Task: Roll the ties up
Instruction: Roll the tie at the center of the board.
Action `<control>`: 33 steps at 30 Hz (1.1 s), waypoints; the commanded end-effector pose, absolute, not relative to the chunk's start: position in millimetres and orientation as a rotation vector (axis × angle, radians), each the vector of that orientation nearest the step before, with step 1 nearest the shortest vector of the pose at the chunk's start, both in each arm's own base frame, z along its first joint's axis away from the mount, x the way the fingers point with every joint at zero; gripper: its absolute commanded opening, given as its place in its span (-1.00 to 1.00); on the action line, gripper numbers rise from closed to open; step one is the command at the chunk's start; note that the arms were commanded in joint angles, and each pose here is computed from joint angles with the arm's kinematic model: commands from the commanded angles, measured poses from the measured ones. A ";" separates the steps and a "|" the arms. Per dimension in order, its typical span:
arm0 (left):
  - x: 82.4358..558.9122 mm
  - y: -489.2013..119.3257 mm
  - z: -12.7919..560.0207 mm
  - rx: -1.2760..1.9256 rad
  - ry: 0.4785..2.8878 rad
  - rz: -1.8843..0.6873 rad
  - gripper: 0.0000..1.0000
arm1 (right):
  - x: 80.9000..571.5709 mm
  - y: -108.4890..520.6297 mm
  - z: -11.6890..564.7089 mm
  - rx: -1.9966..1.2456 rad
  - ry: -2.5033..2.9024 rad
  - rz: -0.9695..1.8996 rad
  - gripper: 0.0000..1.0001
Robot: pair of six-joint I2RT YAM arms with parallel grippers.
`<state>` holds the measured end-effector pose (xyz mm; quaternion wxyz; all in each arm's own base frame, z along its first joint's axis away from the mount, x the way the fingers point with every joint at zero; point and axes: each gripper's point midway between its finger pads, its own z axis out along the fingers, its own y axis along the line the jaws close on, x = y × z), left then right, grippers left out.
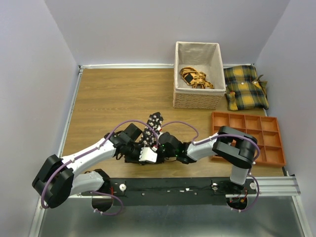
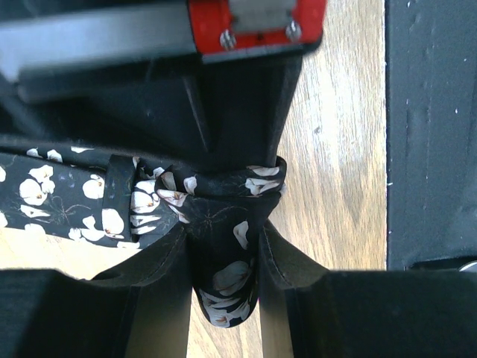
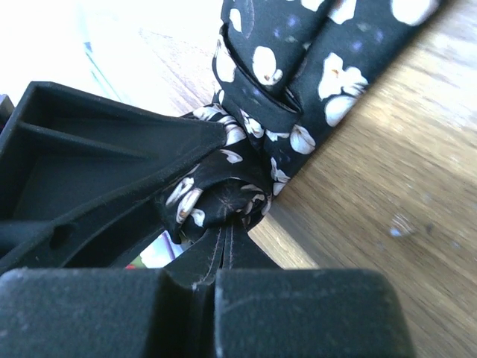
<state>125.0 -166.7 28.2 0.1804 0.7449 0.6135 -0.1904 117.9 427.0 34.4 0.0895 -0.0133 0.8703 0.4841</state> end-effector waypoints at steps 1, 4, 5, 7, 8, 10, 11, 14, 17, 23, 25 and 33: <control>97.4 -191.0 30.1 2.059 1.692 -0.813 -0.60 | 144.8 458.3 58.9 -0.060 2.442 1.448 -0.98; 96.9 -178.7 20.1 2.113 1.682 -0.763 -0.89 | 141.4 435.4 54.0 0.016 2.447 1.421 -0.74; 96.7 -172.0 17.1 2.118 1.695 -0.752 -0.92 | 136.3 418.6 40.6 0.036 2.489 1.361 -0.53; 97.2 -166.6 14.9 2.137 1.674 -0.739 -0.99 | 136.5 407.3 51.1 0.026 2.470 1.327 -0.35; 93.8 -164.0 16.0 2.147 1.683 -0.758 -0.99 | 132.8 398.8 45.8 0.008 2.503 1.281 -0.27; 95.5 -163.3 17.1 2.141 1.705 -0.777 -0.99 | 129.0 392.1 52.2 -0.055 2.494 1.267 -0.21; 95.2 -162.8 16.5 2.138 1.722 -0.787 -0.99 | 126.0 387.6 50.5 -0.075 2.512 1.245 -0.18; 98.0 -164.4 17.9 2.126 1.772 -0.828 -0.99 | 124.6 381.4 60.2 -0.162 2.492 1.213 -0.10; 105.9 -168.6 24.0 2.102 1.817 -0.872 -0.99 | 126.5 377.7 75.3 -0.260 2.407 1.219 -0.04; 103.5 -168.1 36.2 2.123 1.828 -1.034 -0.98 | 139.2 345.2 79.9 -0.455 2.061 1.062 0.05; 105.3 -171.2 40.5 2.128 1.789 -1.112 -0.98 | 143.2 333.9 87.2 -0.583 1.886 0.981 0.07; 113.9 -172.8 34.0 2.083 1.884 -1.130 -0.98 | 124.3 368.2 118.4 -0.998 1.456 0.806 0.15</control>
